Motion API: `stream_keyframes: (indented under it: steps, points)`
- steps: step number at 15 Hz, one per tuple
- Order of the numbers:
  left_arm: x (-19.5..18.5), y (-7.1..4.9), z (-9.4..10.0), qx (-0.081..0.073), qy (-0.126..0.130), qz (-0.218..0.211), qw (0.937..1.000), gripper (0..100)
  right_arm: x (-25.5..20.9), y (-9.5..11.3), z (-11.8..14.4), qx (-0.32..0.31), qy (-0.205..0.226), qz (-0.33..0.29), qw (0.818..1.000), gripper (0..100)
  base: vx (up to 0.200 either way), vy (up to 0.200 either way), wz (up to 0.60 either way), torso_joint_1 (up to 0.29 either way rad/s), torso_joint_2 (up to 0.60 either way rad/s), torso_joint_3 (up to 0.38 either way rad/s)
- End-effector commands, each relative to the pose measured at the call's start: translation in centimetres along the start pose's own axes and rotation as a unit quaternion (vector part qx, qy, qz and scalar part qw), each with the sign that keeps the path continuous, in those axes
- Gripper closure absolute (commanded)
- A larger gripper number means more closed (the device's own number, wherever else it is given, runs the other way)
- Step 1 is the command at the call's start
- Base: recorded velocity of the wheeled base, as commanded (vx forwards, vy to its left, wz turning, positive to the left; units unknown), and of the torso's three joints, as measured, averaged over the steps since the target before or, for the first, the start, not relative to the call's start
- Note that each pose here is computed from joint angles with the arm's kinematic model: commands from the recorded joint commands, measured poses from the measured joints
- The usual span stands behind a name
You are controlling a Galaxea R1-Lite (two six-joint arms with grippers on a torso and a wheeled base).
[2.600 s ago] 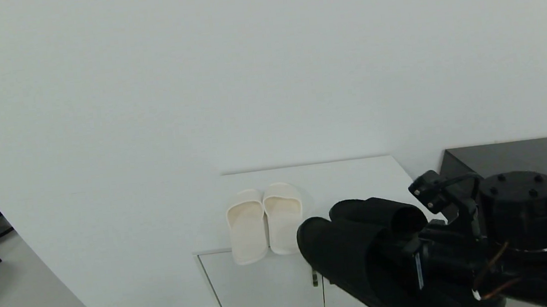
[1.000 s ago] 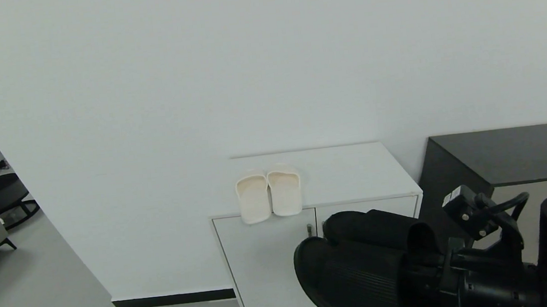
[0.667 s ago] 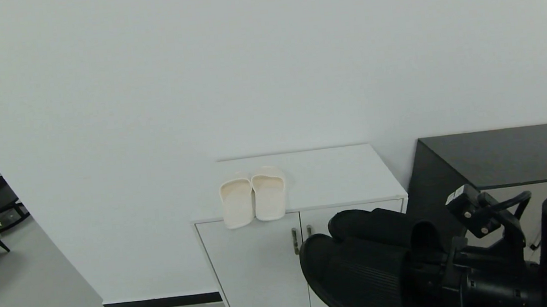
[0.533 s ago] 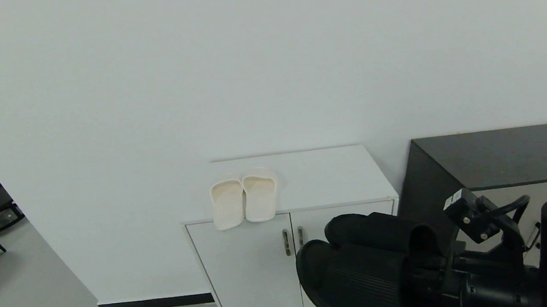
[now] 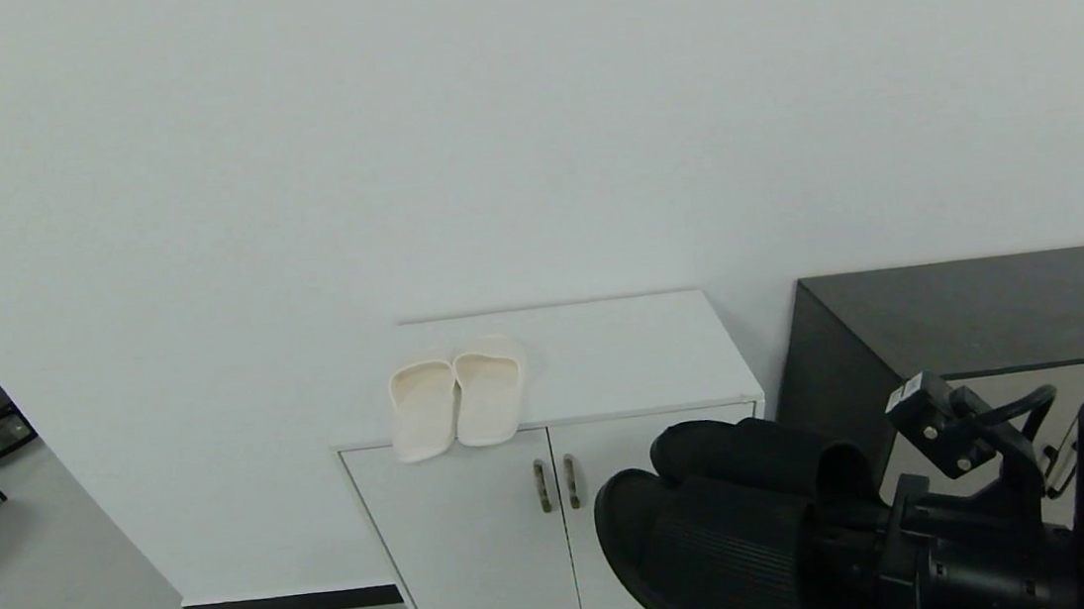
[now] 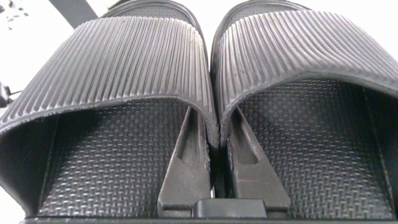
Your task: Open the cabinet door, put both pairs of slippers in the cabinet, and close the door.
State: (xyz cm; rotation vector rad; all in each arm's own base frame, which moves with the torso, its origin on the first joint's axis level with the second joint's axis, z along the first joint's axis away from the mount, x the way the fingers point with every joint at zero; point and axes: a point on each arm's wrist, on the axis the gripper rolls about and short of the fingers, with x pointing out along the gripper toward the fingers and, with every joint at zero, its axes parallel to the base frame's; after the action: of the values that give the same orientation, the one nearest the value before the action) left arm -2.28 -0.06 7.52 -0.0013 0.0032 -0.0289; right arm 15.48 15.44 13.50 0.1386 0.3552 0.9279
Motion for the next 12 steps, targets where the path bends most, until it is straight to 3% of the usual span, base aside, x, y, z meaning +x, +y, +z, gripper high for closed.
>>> stream_keyframes:
  steps: [1,12]
  points:
    - [0.00,0.00,0.00,0.000,0.000,0.000,1.0000,100,-0.01,-0.06,-0.35,0.001,0.007,-0.001,1.000,100,0.000,0.000,0.00,0.000,0.00,0.000]
    - [0.00,0.00,0.00,0.000,0.000,0.000,1.0000,100,0.02,-0.02,-0.44,-0.004,0.006,0.002,1.000,100,0.000,0.000,0.00,-0.145,0.31,0.160]
